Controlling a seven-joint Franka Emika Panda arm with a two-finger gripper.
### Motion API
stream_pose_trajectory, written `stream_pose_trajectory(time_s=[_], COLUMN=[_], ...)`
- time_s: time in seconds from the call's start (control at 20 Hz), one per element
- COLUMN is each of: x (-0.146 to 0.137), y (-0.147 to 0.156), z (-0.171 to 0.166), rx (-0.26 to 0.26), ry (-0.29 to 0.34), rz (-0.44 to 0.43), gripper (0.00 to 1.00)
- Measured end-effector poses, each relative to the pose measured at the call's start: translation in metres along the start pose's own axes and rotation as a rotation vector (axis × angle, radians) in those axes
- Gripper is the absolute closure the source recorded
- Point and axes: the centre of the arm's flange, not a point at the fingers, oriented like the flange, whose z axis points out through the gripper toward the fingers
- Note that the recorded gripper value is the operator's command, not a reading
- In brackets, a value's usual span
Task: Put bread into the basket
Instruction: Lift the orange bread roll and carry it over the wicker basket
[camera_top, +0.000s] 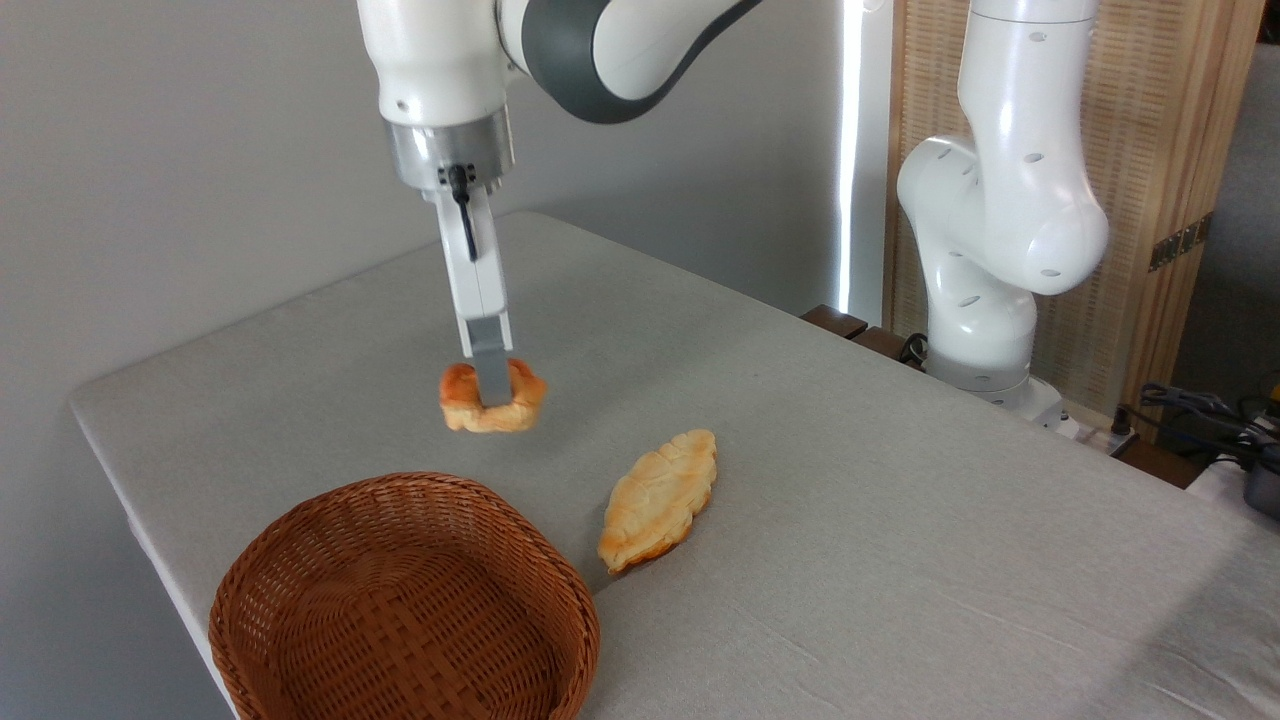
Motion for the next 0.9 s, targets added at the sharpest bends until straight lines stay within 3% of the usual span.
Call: stream_pose_trajectory(time_s=[0.15, 0.25, 0.4, 0.45, 0.5, 0.65, 0.9], x=[-0.005, -0.016, -0.024, -0.026, -0.027, -0.028, -0.021], y=[-0.018, -0.037, -0.055, -0.058, -0.062, -0.073, -0.08], z=[-0.013, -0.017, -0.012, -0.01, -0.006, 0.007, 0.034], rx=[0.069, 0.133, 0.167, 0.172, 0.181, 0.199, 0.188], ry=[0.069, 0.129, 0.171, 0.175, 0.18, 0.187, 0.168], rz=[-0.058, -0.116, -0.186, -0.2, -0.227, -0.296, -0.32], gripper=[0.59, 0.48, 0.32, 0.23, 0.01, 0.0, 0.0])
